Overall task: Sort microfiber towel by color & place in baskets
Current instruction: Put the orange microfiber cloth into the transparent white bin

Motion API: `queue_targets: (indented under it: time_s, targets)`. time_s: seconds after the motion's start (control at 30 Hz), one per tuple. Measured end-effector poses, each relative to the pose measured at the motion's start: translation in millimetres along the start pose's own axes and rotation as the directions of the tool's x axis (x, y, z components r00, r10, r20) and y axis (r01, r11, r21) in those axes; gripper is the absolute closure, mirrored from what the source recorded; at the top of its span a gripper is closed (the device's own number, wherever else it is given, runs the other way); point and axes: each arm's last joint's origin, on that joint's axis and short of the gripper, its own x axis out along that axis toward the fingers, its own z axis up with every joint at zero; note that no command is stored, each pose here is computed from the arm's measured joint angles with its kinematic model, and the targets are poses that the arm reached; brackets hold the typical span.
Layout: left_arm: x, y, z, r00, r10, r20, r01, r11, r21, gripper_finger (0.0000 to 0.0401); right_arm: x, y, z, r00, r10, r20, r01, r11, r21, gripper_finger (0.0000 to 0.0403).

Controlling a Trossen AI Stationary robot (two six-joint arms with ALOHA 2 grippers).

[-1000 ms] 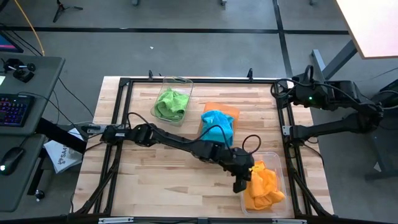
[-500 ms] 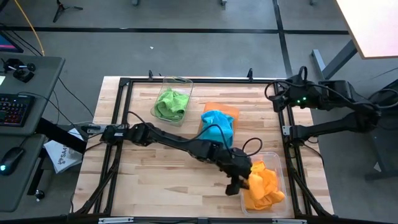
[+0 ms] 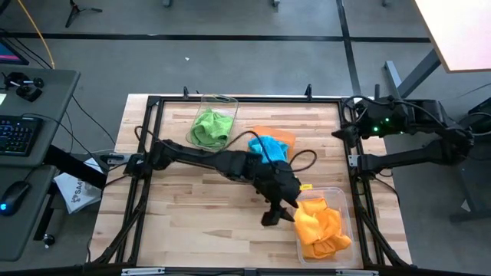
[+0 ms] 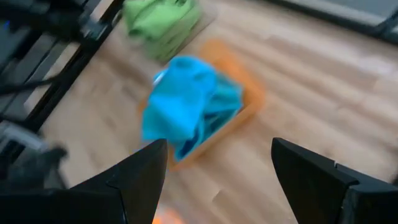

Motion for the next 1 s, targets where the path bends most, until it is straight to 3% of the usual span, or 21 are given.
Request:
queue_targets:
  time_s: [0.17, 0.37, 0.5, 0.6, 0.67, 0.73, 0.8, 0.87, 0.93, 1.0]
  targets:
    - [-50, -11, 7, 0.997, -0.034, -0.067, 0.034, 0.999, -0.004, 0.019, -1, 4, -4, 0.991, 0.096, -0.097, -0.097, 0.995, 0.002, 0.0119]
    - [-106, -25, 9, 0.984, 0.143, -0.108, -0.136, 0.988, 0.069, 0.019, 2, 16, -15, 0.971, 0.169, -0.171, -0.172, 0.985, -0.002, 0.0119]
    - [-142, -31, 8, 0.961, 0.261, -0.09, -0.254, 0.964, 0.082, 0.019, 23, 32, -33, 0.936, 0.287, -0.204, -0.294, 0.956, -0.006, 0.0119]
    - [-162, -31, -4, 0.939, 0.329, -0.1, -0.326, 0.944, 0.045, 0.019, 48, 52, -58, 0.871, 0.417, -0.258, -0.436, 0.9, -0.017, 0.0119]
    - [-175, -31, -16, 0.922, 0.374, -0.098, -0.375, 0.927, 0.014, 0.019, 62, 65, -78, 0.795, 0.503, -0.339, -0.54, 0.842, -0.017, 0.0119]
    - [-188, -31, -30, 0.908, 0.416, -0.055, -0.418, 0.908, -0.027, 0.019, 64, 75, -92, 0.691, 0.593, -0.413, -0.638, 0.769, 0.036, 0.0119]
    - [-196, -30, -49, 0.893, 0.451, 0.015, -0.448, 0.89, -0.082, 0.019, 58, 88, -98, 0.582, 0.702, -0.41, -0.726, 0.676, 0.128, 0.0119]
    - [-198, -27, -72, 0.877, 0.465, 0.117, -0.447, 0.881, -0.154, 0.019, 48, 100, -104, 0.507, 0.775, -0.379, -0.788, 0.594, 0.161, 0.0119]
    - [-194, -22, -100, 0.864, 0.463, 0.196, -0.413, 0.877, -0.246, 0.019, 39, 110, -108, 0.493, 0.797, -0.349, -0.801, 0.572, 0.177, 0.0119]
    - [-188, -16, -128, 0.854, 0.453, 0.255, -0.355, 0.867, -0.351, 0.019, 37, 118, -115, 0.525, 0.767, -0.369, -0.767, 0.614, 0.185, 0.0119]
